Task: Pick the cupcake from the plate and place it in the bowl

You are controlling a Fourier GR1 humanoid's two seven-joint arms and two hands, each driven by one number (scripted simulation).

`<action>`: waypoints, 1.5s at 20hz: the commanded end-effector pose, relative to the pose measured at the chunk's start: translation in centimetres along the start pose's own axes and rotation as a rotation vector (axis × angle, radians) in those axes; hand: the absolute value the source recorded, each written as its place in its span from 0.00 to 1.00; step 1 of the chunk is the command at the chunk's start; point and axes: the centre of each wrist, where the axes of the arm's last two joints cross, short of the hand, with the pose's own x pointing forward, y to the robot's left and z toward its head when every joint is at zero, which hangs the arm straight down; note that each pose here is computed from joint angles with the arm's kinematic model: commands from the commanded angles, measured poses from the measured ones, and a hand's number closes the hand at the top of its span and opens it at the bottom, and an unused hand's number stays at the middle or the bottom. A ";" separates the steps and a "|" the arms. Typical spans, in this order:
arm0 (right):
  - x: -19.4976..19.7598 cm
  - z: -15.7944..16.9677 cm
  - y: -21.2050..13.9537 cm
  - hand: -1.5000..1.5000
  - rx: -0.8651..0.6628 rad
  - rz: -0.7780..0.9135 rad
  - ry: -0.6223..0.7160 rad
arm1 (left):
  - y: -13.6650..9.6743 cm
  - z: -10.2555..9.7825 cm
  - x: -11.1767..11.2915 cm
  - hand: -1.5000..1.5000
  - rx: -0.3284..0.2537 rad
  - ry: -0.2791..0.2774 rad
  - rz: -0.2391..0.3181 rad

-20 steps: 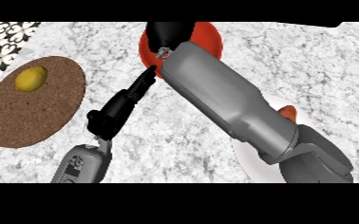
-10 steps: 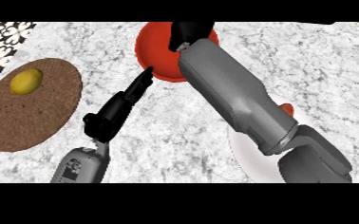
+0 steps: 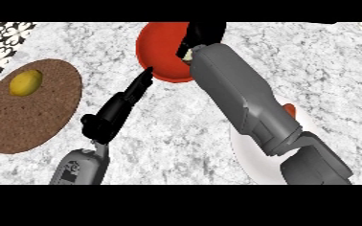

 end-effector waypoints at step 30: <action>-18.8 1.7 -2.7 0.00 -0.291 -0.652 0.102 | 1.8 5.3 -2.4 0.50 0.134 0.052 0.020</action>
